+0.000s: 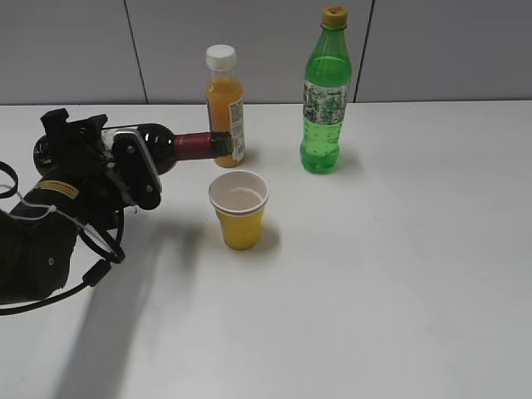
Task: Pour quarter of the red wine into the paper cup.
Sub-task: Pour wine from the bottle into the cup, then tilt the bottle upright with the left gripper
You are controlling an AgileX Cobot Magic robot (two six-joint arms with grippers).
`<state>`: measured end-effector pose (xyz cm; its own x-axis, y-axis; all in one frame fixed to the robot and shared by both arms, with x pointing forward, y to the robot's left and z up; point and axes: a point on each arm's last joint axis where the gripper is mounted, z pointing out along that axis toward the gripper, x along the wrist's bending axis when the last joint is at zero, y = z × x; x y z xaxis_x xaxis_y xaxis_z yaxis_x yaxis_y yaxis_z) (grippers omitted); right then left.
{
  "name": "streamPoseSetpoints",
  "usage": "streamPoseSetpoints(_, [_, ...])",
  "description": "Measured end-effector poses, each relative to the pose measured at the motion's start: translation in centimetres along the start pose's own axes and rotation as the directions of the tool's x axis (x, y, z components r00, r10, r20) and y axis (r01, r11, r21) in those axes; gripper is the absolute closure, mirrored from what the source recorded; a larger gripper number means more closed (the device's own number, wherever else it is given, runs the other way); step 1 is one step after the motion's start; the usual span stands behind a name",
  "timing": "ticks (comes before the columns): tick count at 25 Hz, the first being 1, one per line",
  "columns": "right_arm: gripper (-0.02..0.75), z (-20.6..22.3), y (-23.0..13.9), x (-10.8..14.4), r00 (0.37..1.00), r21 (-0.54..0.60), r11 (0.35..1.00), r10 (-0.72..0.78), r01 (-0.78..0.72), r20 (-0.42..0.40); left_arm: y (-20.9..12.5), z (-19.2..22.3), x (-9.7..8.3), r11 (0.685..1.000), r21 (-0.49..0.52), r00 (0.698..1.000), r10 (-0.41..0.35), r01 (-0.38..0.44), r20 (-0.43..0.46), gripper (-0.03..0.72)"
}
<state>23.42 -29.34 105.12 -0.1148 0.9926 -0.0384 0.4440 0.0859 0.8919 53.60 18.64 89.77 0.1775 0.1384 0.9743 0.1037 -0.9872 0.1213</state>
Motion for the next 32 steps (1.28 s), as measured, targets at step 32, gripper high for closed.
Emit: streamPoseSetpoints(32, [0.144,0.00,0.00,0.00,1.000,0.000,1.000,0.000,0.000,0.000,-0.02,0.00,0.01,0.988,0.002,0.988,0.153,-0.153,0.000,0.156])
